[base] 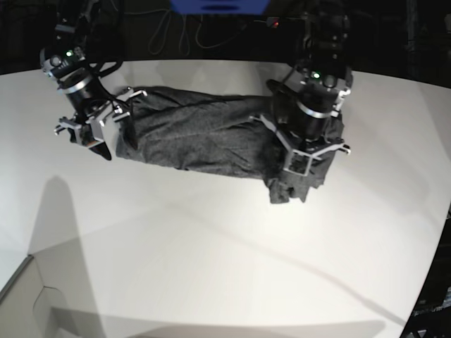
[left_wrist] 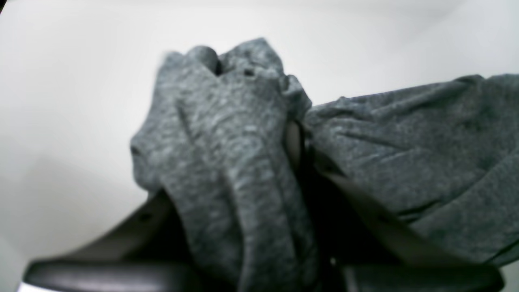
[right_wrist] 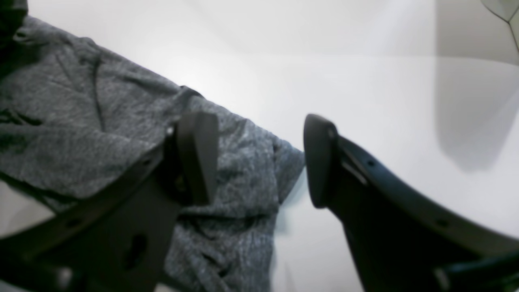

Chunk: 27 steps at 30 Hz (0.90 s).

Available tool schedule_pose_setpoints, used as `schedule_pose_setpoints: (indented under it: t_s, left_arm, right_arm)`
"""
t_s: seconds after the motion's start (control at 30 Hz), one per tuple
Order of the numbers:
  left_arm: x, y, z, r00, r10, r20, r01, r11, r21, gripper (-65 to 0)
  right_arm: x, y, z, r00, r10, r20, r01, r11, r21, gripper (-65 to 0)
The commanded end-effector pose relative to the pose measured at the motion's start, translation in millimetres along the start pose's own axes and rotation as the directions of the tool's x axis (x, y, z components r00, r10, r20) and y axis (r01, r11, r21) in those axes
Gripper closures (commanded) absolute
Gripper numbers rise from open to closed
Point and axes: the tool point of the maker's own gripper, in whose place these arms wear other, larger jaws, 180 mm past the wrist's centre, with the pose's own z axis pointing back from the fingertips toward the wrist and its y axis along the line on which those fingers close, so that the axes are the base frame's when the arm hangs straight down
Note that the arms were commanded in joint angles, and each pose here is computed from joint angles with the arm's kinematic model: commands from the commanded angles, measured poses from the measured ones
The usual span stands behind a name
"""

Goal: Layout the t-shirt on the table in an organized manner, then fold the t-shirt properly
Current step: 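Grasp the strip end with the left gripper and fold it toward the right gripper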

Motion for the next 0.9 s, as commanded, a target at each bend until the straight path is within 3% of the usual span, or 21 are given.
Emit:
schedule_pose_setpoints:
  t_s: [0.0, 0.33, 0.47, 0.67, 0.87]
  left_arm:
    - [20, -4, -1, 0.998, -0.005, 0.063, 0.005, 1.000, -0.001, -0.1]
    - [26, -15, -18, 0.991, -0.134, 0.031, 0.132, 0.990, 0.041, -0.1]
    - [17, -35, -23, 0.977, -0.212, 0.006, 0.212, 0.977, 0.001, -0.1]
    - [20, -41, -24, 0.966, -0.257, 0.017, 0.256, 0.964, 0.067, -0.1]
    - [15, -60, -19, 0.932, -0.360, 0.046, 0.360, 0.933, 0.009, -0.5]
  right_arm:
    - [15, -2, 1, 0.998, 0.001, 0.057, -0.001, 1.000, -0.004, -34.0]
    - [14, -2, 2, 0.998, 0.001, 0.056, -0.001, 1.000, -0.003, -34.0]
    - [14, -1, 2, 0.999, 0.001, 0.054, -0.001, 1.000, -0.003, -34.0]
    - [15, -2, 2, 0.998, 0.002, 0.057, -0.002, 1.000, -0.004, -34.0]
    - [15, -2, 2, 0.998, 0.004, 0.058, -0.004, 1.000, -0.004, -34.0]
